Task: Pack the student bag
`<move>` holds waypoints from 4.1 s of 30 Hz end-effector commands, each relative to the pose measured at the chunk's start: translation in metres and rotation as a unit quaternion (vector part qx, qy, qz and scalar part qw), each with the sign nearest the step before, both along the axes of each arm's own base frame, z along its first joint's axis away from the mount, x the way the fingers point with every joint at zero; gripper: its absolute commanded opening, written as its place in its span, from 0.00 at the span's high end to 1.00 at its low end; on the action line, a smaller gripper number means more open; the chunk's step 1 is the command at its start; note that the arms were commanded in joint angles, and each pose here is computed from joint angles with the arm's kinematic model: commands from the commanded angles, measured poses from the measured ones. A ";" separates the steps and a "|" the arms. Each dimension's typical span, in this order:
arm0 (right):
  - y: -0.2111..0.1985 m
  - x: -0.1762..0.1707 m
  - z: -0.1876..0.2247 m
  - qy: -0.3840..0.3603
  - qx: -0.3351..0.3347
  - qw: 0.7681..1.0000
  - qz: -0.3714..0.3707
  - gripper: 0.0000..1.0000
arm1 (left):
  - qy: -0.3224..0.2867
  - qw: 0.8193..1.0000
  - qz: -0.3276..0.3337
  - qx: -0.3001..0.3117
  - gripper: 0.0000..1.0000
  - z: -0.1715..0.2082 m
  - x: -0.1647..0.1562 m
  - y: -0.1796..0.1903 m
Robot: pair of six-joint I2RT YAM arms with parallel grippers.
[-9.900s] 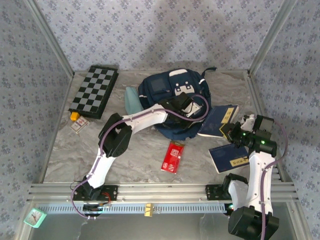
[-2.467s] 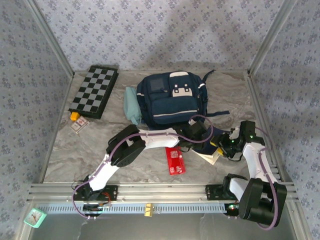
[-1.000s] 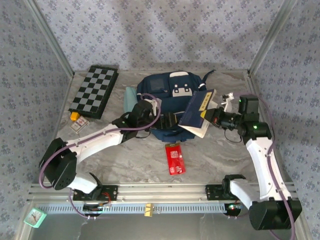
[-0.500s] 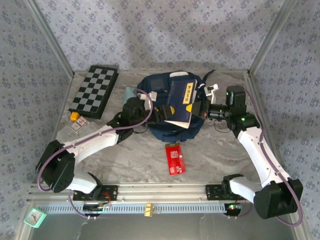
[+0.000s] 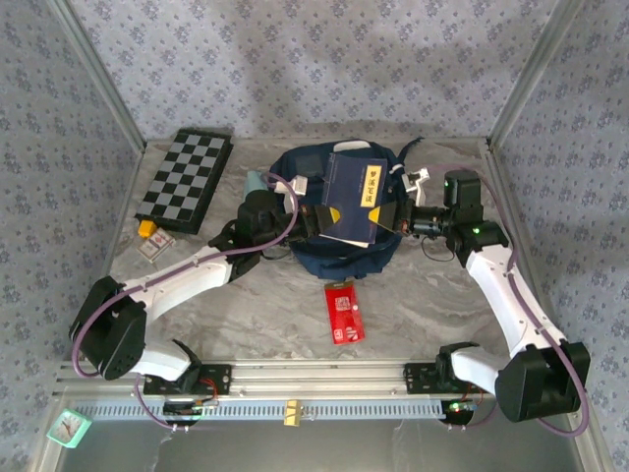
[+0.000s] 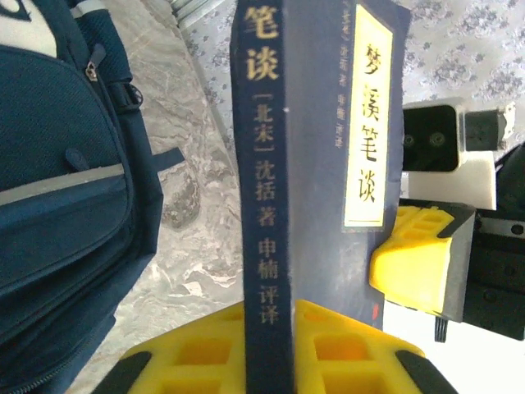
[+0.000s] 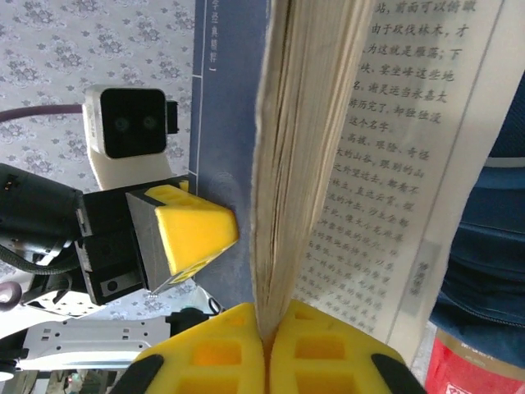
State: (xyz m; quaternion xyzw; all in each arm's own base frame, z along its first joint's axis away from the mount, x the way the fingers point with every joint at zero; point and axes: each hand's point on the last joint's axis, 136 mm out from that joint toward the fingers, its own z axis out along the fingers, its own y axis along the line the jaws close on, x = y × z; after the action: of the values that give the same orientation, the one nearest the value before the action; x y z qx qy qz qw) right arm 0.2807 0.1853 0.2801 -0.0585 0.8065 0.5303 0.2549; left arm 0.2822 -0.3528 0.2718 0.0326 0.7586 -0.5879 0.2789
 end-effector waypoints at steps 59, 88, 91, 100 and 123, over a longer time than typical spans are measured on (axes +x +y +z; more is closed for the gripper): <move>-0.115 -0.049 -0.064 0.139 -0.083 0.954 -0.253 1.00 | -0.216 0.871 -0.180 0.403 0.54 -0.098 -0.009 -0.036; -0.127 -0.057 -0.079 0.175 -0.069 0.946 -0.262 1.00 | -0.179 0.848 -0.136 0.480 1.00 -0.106 0.037 -0.058; -0.123 -0.068 -0.077 0.178 -0.089 0.945 -0.258 1.00 | -0.196 0.860 -0.072 0.466 1.00 -0.064 0.051 -0.055; -0.083 -0.060 -0.087 0.179 -0.070 0.961 -0.200 1.00 | -0.253 0.882 0.020 0.398 1.00 0.022 0.074 -0.065; 0.031 0.112 -0.143 0.096 -0.090 0.986 -0.105 0.84 | -0.282 0.889 0.126 0.339 1.00 0.102 0.091 -0.063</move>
State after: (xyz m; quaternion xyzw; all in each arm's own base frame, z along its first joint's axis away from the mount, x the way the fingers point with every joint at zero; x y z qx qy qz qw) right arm 0.3609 0.2077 0.1201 0.0848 0.8845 0.4228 0.1779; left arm 0.3702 -0.4134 0.3045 0.2375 0.8396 -0.1733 0.4568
